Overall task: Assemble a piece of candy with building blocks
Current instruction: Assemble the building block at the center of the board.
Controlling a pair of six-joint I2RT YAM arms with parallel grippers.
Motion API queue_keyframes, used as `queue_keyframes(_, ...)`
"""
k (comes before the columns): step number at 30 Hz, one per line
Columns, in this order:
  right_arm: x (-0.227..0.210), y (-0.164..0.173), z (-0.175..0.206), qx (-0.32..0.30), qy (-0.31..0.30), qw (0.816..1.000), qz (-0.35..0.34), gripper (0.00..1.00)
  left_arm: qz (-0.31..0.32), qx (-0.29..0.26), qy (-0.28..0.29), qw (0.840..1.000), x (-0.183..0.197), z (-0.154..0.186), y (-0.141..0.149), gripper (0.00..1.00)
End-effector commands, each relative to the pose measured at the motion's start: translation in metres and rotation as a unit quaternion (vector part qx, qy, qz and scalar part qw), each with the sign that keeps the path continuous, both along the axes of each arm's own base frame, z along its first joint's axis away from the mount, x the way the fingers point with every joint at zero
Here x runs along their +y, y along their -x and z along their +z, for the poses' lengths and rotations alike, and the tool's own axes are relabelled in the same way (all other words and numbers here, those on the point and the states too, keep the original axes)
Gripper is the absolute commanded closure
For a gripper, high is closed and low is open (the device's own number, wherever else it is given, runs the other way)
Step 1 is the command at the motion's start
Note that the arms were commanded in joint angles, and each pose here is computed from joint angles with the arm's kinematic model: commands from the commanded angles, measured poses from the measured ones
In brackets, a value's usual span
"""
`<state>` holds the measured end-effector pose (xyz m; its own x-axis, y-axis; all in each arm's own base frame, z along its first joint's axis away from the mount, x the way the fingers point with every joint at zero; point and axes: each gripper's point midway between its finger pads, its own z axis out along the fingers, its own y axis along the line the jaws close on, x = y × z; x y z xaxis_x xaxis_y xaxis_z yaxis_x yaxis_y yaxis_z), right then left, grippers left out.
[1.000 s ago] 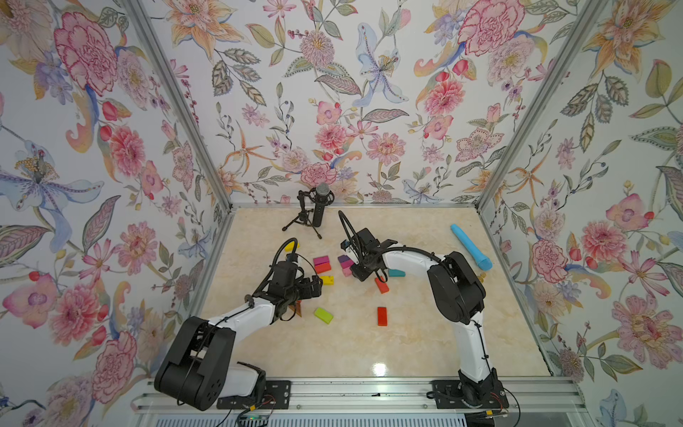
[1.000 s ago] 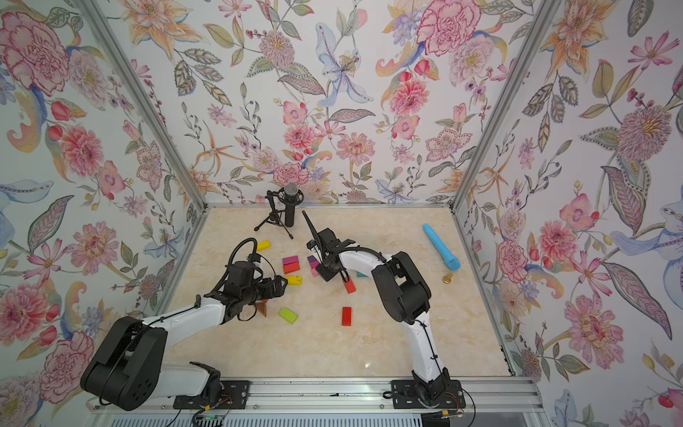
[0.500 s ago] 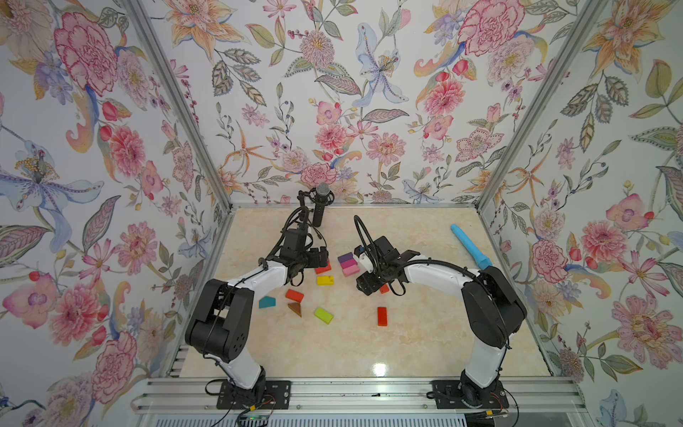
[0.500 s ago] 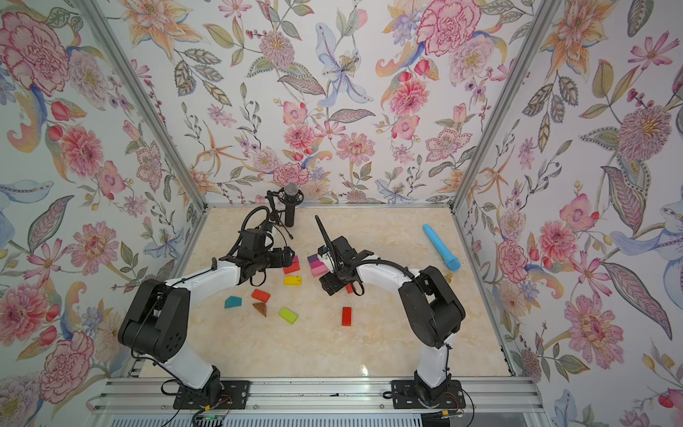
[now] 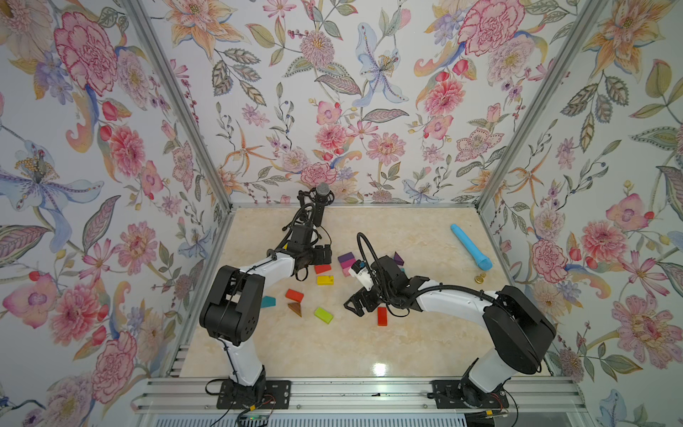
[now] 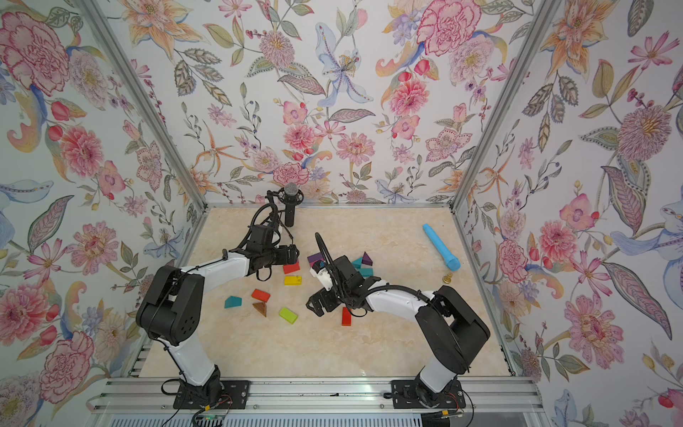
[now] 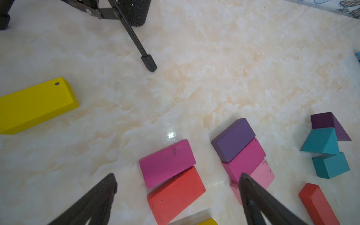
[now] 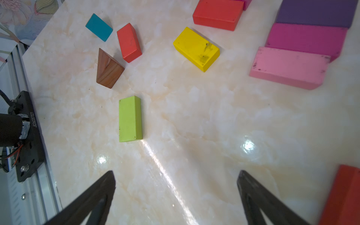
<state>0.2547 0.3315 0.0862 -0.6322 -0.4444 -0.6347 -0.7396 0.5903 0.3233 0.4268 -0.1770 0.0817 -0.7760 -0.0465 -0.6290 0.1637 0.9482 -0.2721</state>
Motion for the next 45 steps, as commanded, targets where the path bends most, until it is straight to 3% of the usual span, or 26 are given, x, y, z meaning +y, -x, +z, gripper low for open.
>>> queue_keyframes(1,-0.002,-0.014,0.022,-0.031,-0.033,0.999,-0.027,0.00,-0.001,-0.013,-0.007,1.000,-0.007,0.020,0.034,0.01)
queue_keyframes(5,-0.016,-0.028,0.023,-0.031,-0.027,0.997,-0.072,0.00,-0.003,-0.033,0.028,0.999,-0.019,0.035,0.070,0.01)
queue_keyframes(10,-0.032,-0.041,0.029,-0.042,-0.031,0.990,-0.130,0.00,-0.019,-0.021,0.081,0.996,-0.039,0.023,0.093,0.01)
queue_keyframes(28,-0.050,-0.056,0.039,-0.034,-0.052,0.985,-0.161,0.00,-0.044,0.016,0.111,0.993,-0.074,-0.014,0.108,0.01)
queue_keyframes(37,-0.080,-0.074,0.050,-0.041,-0.062,0.978,-0.194,0.00,-0.026,0.046,0.098,0.994,-0.073,-0.050,0.111,0.01)
queue_keyframes(45,-0.085,-0.077,0.047,-0.035,-0.061,0.978,-0.199,0.00,-0.010,0.048,0.083,0.995,-0.068,-0.062,0.103,0.01)
